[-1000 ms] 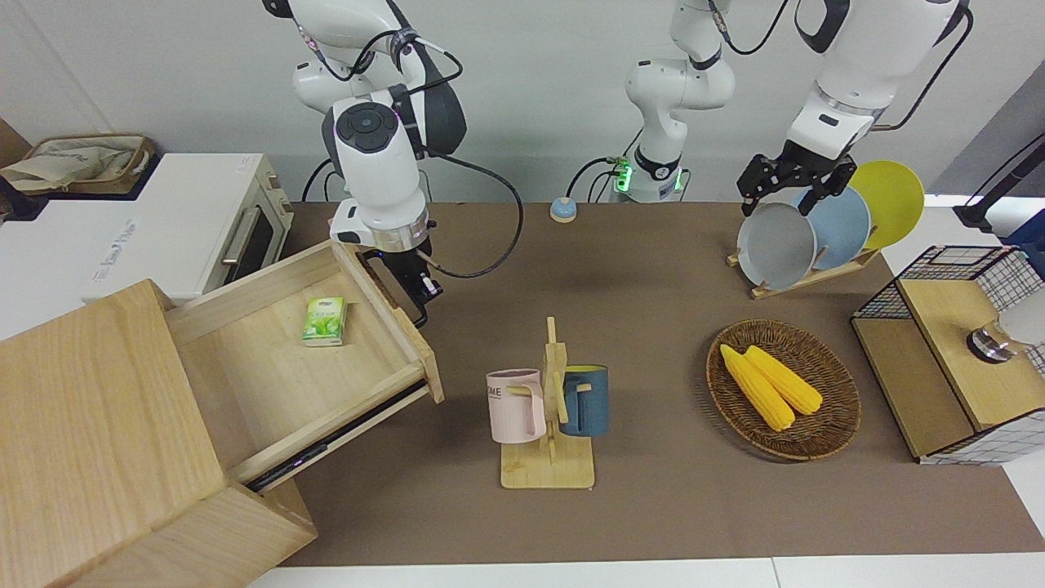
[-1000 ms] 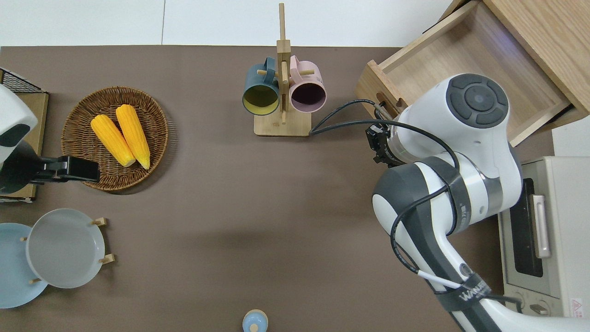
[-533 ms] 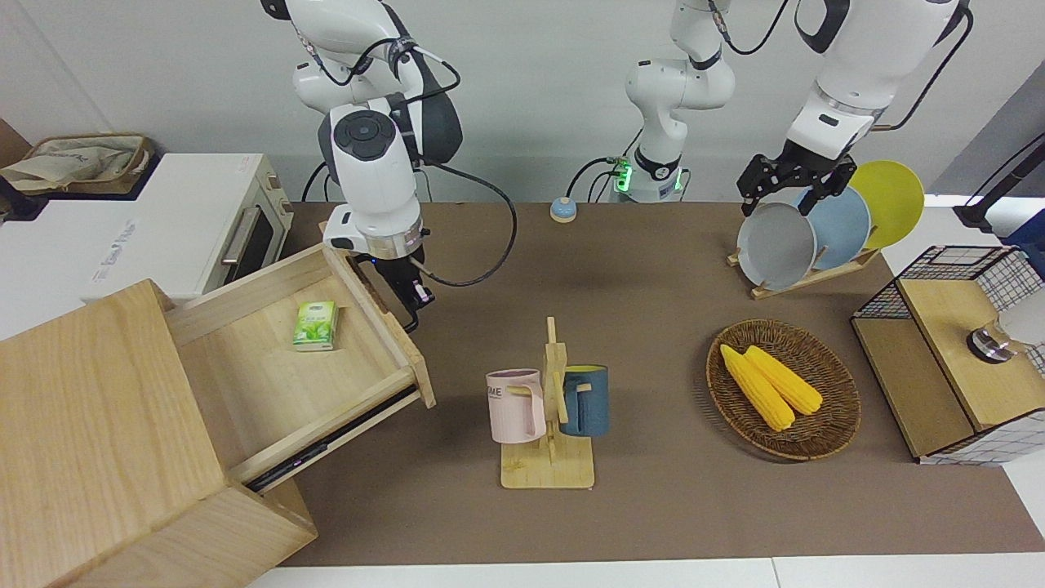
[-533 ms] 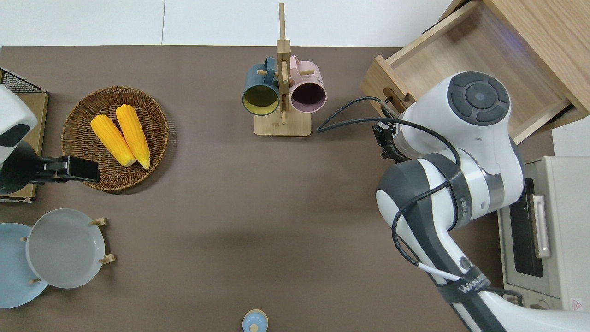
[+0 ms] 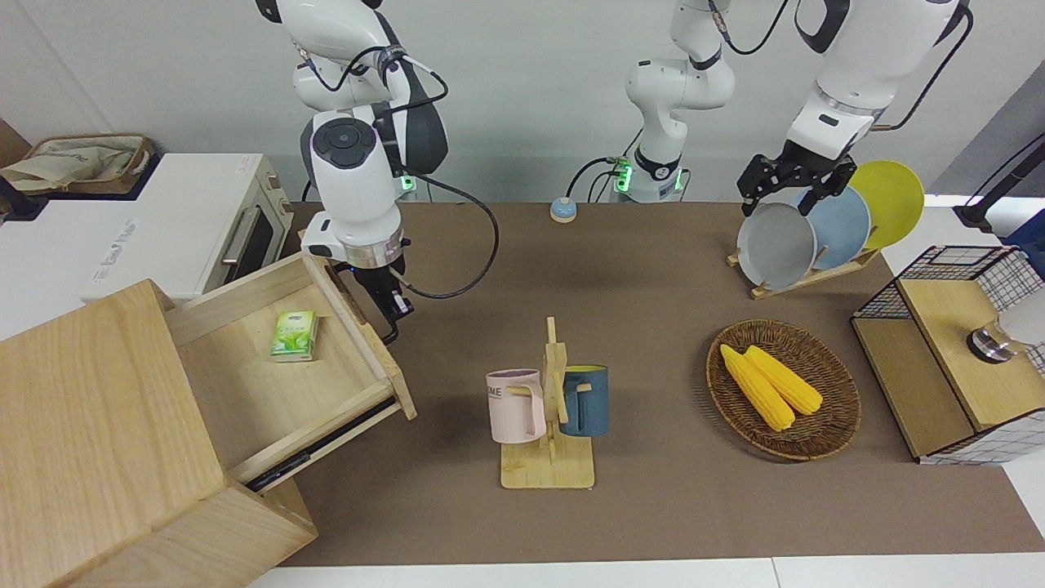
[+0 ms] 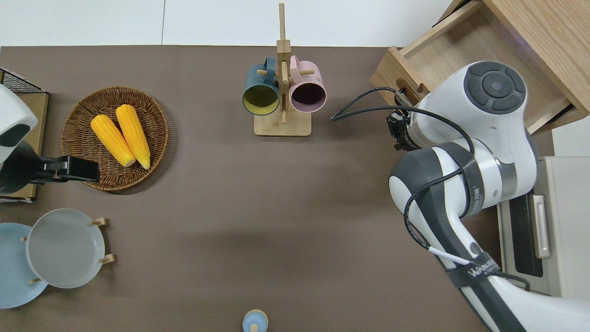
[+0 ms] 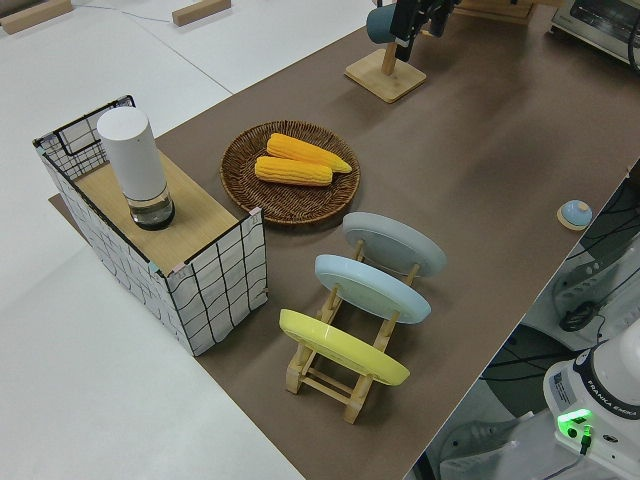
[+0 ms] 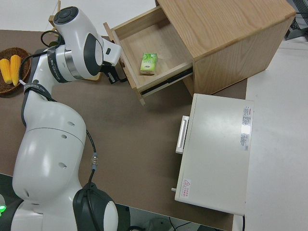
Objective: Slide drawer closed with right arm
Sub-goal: 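Push the drawer front away from the robot with the right gripper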
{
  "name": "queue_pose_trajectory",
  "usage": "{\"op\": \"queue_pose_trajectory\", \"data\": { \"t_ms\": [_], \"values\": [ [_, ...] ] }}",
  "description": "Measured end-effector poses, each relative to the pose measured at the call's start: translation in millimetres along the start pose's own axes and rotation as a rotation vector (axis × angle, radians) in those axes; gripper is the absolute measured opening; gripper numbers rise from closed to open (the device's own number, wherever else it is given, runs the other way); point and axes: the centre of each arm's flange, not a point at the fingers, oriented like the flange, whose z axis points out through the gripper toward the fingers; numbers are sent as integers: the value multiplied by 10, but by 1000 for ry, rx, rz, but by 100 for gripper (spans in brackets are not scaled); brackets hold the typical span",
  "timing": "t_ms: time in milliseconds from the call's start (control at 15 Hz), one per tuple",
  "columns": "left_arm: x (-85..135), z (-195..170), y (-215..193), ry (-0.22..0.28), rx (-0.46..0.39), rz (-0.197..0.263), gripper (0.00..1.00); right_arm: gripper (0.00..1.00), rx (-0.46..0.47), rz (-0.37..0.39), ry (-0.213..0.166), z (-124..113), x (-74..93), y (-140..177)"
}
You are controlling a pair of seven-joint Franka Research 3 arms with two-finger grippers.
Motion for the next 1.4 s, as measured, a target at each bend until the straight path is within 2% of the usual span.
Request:
{"op": "queue_pose_trajectory", "data": {
  "t_ms": [733,1400],
  "values": [
    [0,0,0,0,0,0,100,1,13,-18,10,9,585,113],
    [0,0,0,0,0,0,99,1,33,-20,26,-18,1239,314]
  ]
}}
